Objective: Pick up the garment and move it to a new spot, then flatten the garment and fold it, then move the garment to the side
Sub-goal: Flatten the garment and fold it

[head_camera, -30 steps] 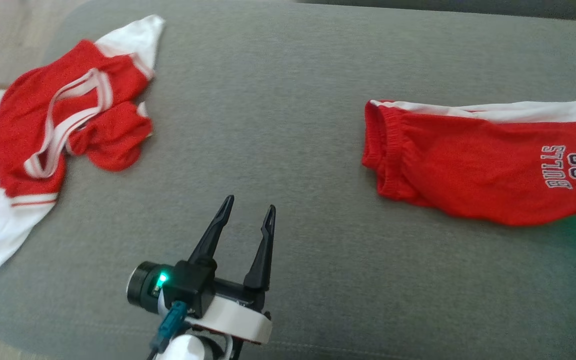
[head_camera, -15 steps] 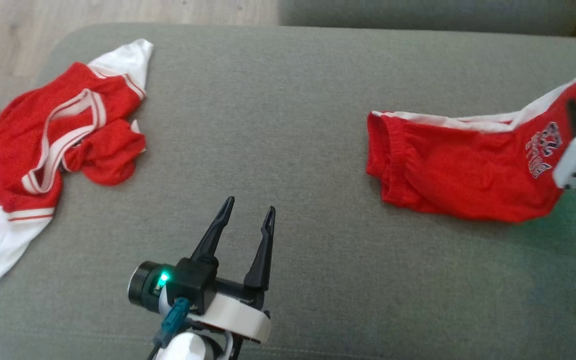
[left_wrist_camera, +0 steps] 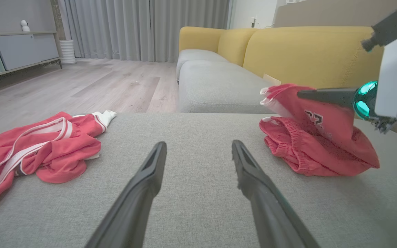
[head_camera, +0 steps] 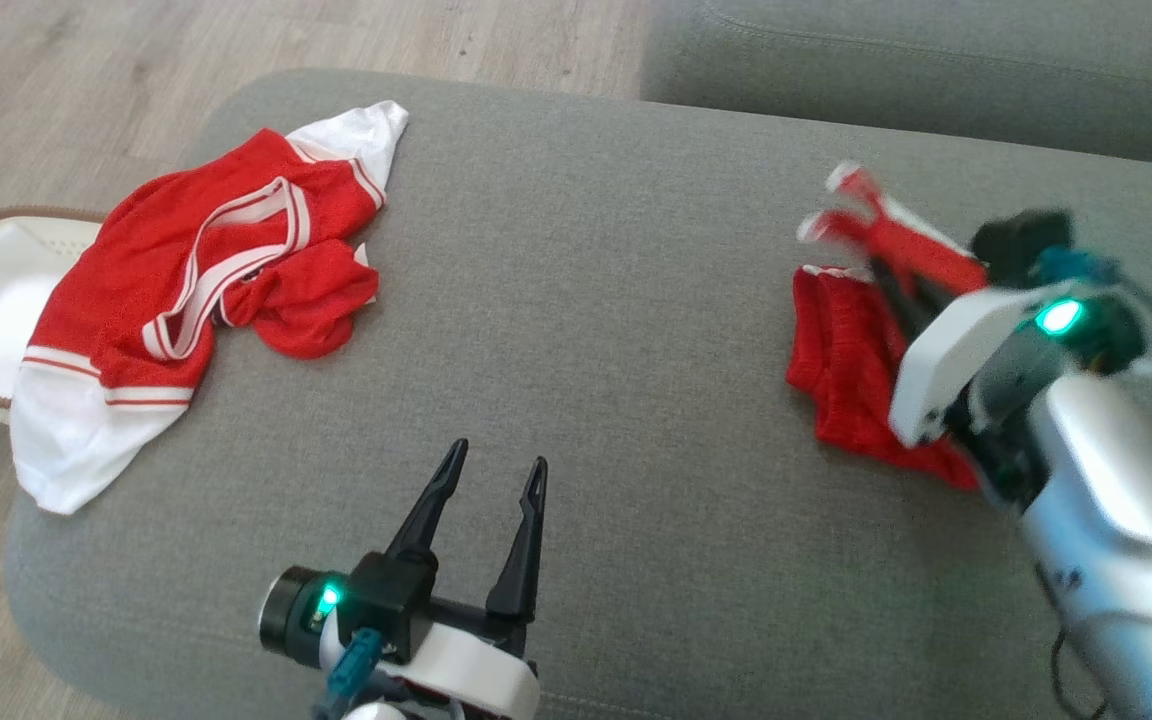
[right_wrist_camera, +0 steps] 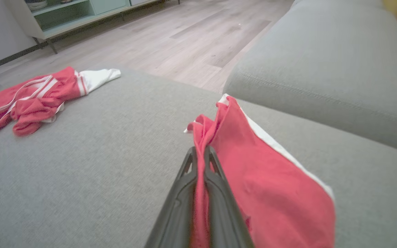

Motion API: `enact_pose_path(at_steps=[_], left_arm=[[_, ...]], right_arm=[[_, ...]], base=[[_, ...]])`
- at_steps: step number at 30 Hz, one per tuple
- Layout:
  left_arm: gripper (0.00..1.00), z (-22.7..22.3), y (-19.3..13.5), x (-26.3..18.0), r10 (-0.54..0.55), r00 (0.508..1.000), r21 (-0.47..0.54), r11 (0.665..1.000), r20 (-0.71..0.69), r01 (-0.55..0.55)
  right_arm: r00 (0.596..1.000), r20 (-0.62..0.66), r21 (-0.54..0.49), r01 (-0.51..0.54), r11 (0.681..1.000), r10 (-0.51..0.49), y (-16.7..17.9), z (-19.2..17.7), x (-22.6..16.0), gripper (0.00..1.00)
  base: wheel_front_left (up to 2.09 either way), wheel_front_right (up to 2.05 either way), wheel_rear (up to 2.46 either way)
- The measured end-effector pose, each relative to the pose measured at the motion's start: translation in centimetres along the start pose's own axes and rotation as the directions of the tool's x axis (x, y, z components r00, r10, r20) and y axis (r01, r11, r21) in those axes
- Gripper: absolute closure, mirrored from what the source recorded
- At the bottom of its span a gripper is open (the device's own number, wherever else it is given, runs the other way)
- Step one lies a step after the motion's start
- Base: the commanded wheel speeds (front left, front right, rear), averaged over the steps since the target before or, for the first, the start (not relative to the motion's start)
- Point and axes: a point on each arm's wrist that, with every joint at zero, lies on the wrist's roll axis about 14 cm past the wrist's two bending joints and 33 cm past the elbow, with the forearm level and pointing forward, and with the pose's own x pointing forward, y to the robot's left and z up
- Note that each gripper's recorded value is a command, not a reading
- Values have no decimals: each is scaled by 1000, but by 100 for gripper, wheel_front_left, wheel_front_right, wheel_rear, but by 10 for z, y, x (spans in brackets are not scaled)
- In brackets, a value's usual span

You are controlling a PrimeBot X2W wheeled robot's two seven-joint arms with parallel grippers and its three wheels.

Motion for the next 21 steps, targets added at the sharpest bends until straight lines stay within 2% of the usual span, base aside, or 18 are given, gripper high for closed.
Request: enact_pose_path(at_steps=[6,7,8,15,21], left_arm=[[0,-1,2,0,6,1000,-1,1000,-4,-6],[0,-2,2,0,6,1000,-3,1000,-6,-6],[0,-2,1,0,6,1000,-6,1000,-8,-6],[0,-1,1,0,7,1000,-9,1000,-4,-7],[0,5,4,0,18,1000,-6,1000,16,-18]], right_arm=[[993,-83,46,-82,996,86,40,-40,-2,100],[992,-84,64,-90,994,95,45,-44,-2,74],[992,-70,74,-96,993,102,50,-46,-2,0],[985,91,210,-165,964,149,94,-41,-7,0],[981,155,285,-159,945,118,100,-53,-33,0]], base=[[0,0,0],[0,0,0],[0,0,0],[0,0,0],[0,0,0]])
